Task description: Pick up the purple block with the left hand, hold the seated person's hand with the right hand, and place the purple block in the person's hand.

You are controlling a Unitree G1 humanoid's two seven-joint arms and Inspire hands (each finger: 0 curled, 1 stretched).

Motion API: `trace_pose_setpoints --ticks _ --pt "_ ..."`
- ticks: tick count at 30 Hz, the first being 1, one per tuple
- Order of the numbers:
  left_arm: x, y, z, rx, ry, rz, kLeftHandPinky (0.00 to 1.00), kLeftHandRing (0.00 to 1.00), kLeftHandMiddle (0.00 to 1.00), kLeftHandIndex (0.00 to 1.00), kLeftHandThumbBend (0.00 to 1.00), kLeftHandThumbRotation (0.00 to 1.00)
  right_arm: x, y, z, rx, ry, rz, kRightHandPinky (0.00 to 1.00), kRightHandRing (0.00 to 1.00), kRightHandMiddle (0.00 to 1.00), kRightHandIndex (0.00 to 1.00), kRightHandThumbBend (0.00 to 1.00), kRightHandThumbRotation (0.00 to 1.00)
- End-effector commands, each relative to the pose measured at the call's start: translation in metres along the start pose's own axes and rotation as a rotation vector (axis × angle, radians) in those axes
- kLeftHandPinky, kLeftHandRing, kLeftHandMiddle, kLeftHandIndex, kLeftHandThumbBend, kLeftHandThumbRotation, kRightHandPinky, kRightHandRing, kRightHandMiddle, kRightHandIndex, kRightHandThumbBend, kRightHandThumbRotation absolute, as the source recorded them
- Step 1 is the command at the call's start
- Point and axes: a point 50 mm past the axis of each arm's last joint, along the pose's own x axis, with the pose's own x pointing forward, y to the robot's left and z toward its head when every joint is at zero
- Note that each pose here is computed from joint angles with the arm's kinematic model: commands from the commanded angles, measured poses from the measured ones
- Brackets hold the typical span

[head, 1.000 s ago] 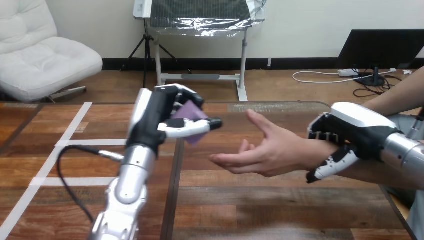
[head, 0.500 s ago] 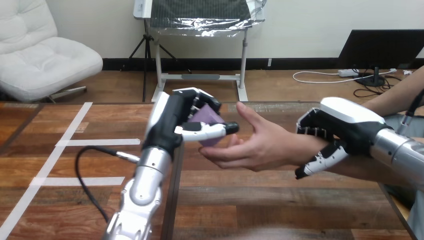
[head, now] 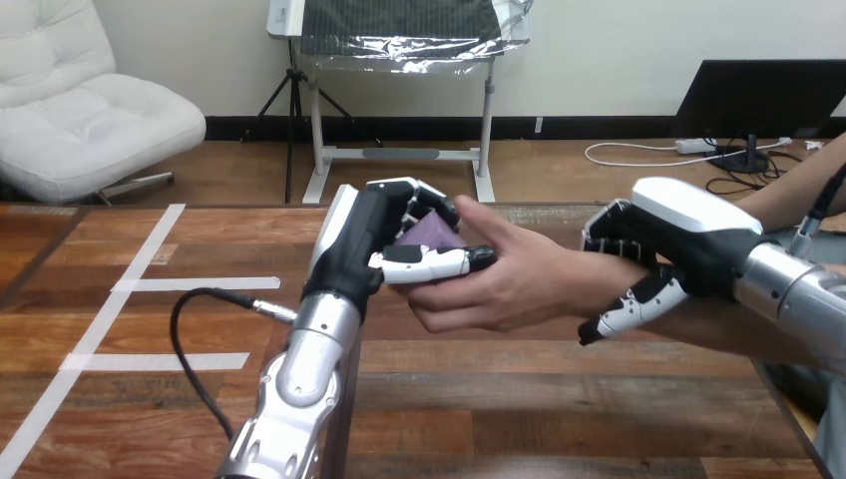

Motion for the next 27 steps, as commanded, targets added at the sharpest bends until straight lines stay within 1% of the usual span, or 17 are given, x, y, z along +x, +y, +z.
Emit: trace_pose_setpoints --ticks 1,13,27 --pt "0.019 -0.003 0.033 0.014 -0.125 -0.022 0.36 0.4 0.43 0.43 0.74 0.0 -0.005 0.001 -0.006 0.073 0.022 -0.039 0.31 0.34 0.38 0.41 0.8 0.18" --pt "0.02 -0.011 0.034 0.001 -0.12 -0.05 0.36 0.4 0.43 0.42 0.73 0.0 -0.005 -0.002 0.001 0.058 0.011 -0.051 0.31 0.34 0.39 0.42 0.79 0.2" --pt "0.019 -0.015 0.034 0.004 -0.124 -0.062 0.36 0.39 0.42 0.42 0.74 0.0 -0.004 -0.003 0.003 0.048 0.008 -0.051 0.3 0.34 0.39 0.42 0.8 0.22"
